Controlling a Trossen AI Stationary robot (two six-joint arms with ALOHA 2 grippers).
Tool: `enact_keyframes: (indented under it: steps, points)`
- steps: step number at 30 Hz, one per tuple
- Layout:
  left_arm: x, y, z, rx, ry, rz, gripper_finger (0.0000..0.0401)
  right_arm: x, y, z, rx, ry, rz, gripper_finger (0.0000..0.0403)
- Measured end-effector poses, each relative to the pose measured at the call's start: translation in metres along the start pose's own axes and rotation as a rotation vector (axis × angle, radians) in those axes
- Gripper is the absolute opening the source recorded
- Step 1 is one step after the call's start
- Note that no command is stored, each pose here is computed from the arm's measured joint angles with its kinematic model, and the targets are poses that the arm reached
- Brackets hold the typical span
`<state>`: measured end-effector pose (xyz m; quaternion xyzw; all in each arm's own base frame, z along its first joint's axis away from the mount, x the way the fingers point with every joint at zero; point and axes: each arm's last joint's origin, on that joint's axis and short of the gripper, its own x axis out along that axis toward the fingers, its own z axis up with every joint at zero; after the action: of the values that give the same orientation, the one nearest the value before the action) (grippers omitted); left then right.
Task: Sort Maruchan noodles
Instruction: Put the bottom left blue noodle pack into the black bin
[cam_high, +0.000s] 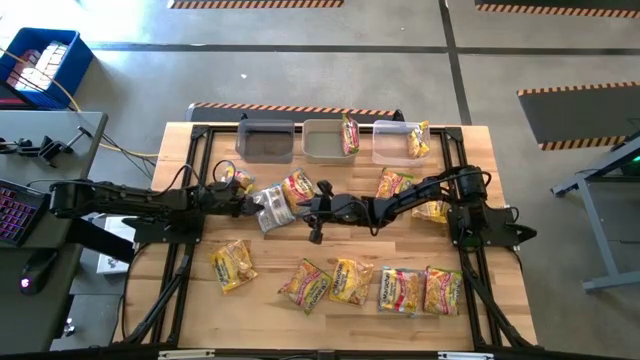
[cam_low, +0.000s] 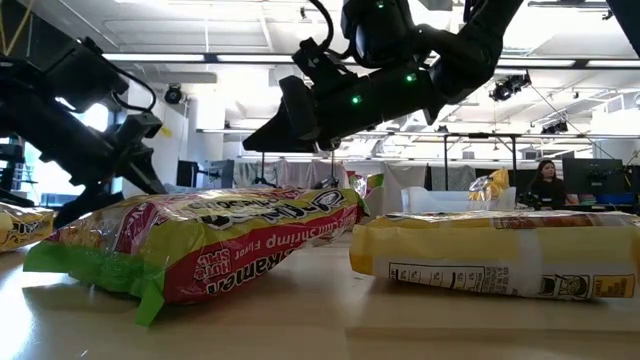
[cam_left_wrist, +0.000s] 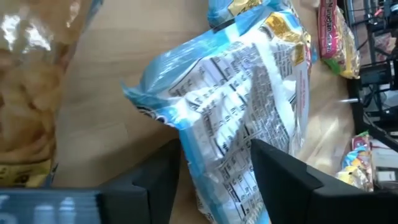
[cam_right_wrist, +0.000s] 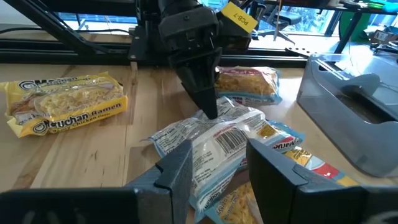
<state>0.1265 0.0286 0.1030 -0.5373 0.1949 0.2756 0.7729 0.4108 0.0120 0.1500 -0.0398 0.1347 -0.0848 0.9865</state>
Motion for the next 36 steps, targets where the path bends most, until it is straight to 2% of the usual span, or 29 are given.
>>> enact_keyframes:
  steps: [6,11,14,19,24,29,32,36]
  points:
    - [0.0,-0.004,0.002,0.045,-0.021,-0.041,0.0098,0.0,0.0,0.0,0.0,0.0,0.003,0.0134]
    - [-0.002,-0.017,0.007,0.093,-0.059,-0.178,0.0011,0.0,0.0,0.0,0.0,0.0,0.003,0.0134]
    - [-0.003,-0.027,0.011,0.09,-0.064,-0.222,0.0008,0.0,0.0,0.0,0.0,0.0,0.003,0.0134]
    - [-0.011,-0.062,0.029,0.125,-0.063,-0.265,0.0001,0.0,0.0,0.0,0.0,0.0,0.003,0.0134]
    - [-0.033,-0.1,0.062,0.186,-0.01,-0.12,0.0,0.0,0.001,0.0,0.003,0.0,0.017,0.0134]
    - [-0.067,-0.126,0.103,0.24,-0.027,0.052,0.0,0.0,0.001,0.0,0.012,-0.005,0.024,0.0134]
    - [-0.08,-0.134,0.129,0.259,-0.025,0.127,0.0,0.0,0.002,0.001,0.023,-0.01,0.033,0.0134]
    - [-0.081,-0.137,0.166,0.268,0.004,0.185,0.0,0.0,0.002,0.002,0.031,-0.017,0.041,0.0134]
